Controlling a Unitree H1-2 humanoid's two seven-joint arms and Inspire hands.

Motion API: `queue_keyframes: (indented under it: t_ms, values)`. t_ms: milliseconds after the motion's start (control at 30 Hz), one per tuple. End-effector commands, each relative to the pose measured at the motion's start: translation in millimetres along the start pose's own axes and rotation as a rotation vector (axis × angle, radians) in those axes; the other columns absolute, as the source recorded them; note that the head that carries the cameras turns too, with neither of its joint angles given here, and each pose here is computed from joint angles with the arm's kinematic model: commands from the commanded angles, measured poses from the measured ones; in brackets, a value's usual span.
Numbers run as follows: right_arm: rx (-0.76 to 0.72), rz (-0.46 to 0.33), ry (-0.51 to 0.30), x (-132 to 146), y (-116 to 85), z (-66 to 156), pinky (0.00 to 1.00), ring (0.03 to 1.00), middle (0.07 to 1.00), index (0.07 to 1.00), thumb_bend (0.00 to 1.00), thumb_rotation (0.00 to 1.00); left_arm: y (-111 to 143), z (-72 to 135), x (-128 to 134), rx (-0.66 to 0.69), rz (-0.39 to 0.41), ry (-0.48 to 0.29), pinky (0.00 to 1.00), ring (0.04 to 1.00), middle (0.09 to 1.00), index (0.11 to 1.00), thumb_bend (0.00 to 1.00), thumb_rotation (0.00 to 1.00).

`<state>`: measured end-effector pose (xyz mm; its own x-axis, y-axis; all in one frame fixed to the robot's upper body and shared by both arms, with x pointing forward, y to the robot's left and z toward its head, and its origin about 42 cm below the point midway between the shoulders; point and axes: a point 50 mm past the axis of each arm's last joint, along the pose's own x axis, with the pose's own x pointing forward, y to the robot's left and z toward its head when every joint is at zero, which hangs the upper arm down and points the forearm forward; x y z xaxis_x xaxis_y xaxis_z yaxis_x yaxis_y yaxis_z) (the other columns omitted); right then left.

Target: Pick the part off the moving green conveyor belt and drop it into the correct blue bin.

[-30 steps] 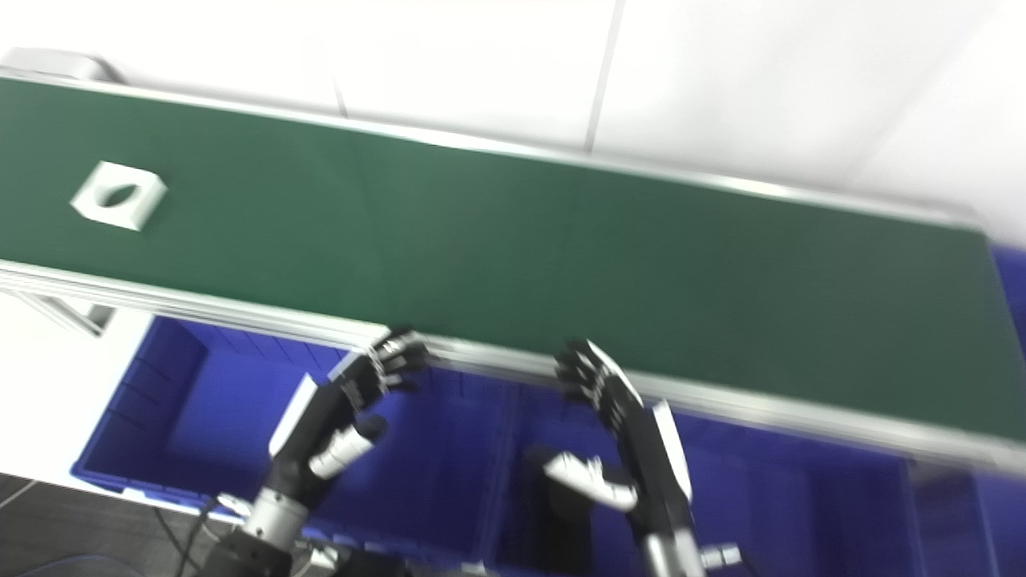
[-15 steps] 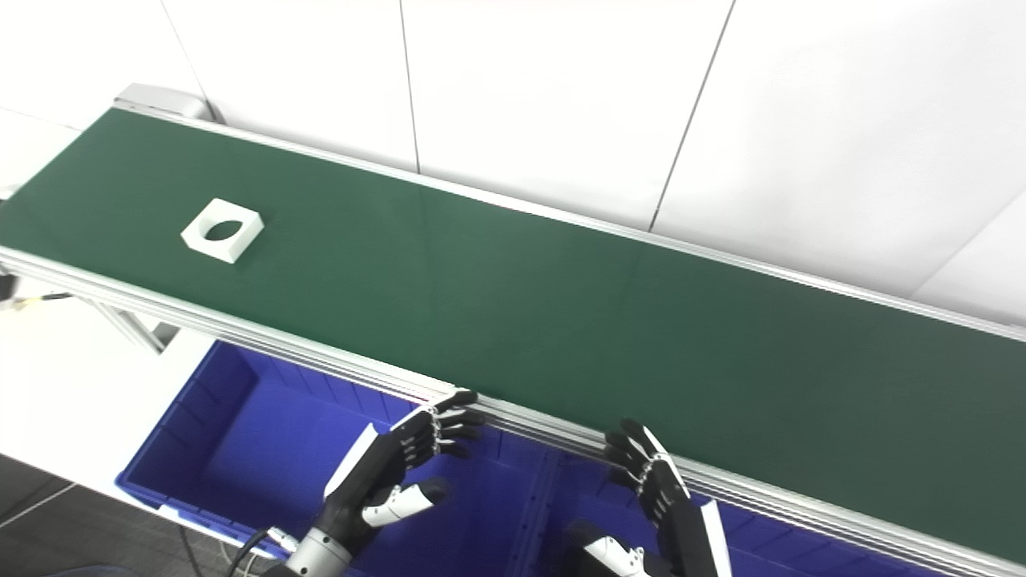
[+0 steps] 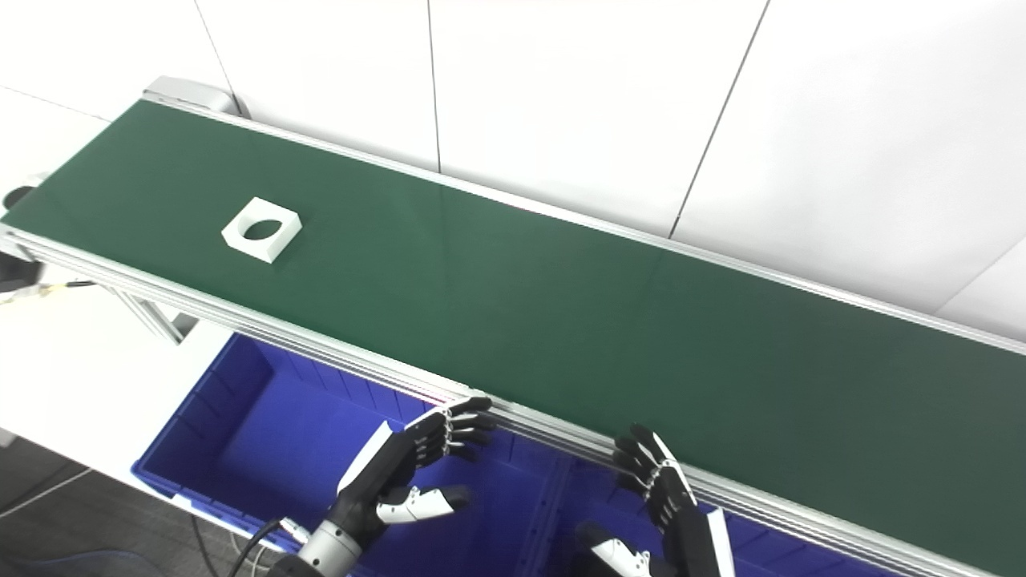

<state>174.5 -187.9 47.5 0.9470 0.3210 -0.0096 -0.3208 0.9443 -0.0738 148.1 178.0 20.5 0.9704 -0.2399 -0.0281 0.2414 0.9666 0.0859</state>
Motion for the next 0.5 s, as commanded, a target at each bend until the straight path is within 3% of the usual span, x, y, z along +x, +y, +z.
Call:
queue_keyframes:
  t_ms: [0,200,467]
  values:
    - [0.006,-0.004,-0.096,5.0,0.3,9.8,0.77,0.825,0.843,0.891,0.67,0.38,1.7,10.1,4.8,0.018,0.002,-0.074,0.66,0.739,0.785,0.838,0.78,0.57]
    - [0.000,-0.004,-0.103,6.3,1.7,9.7,0.76,0.820,0.838,0.888,0.67,0.37,5.1,18.1,2.6,0.032,0.007,-0.102,0.66,0.732,0.779,0.830,0.79,0.55]
    - [-0.001,-0.001,-0.102,10.2,4.0,7.4,0.75,0.815,0.834,0.886,0.67,0.37,19.2,51.7,-2.9,0.040,-0.026,-0.216,0.68,0.736,0.776,0.834,0.85,0.60]
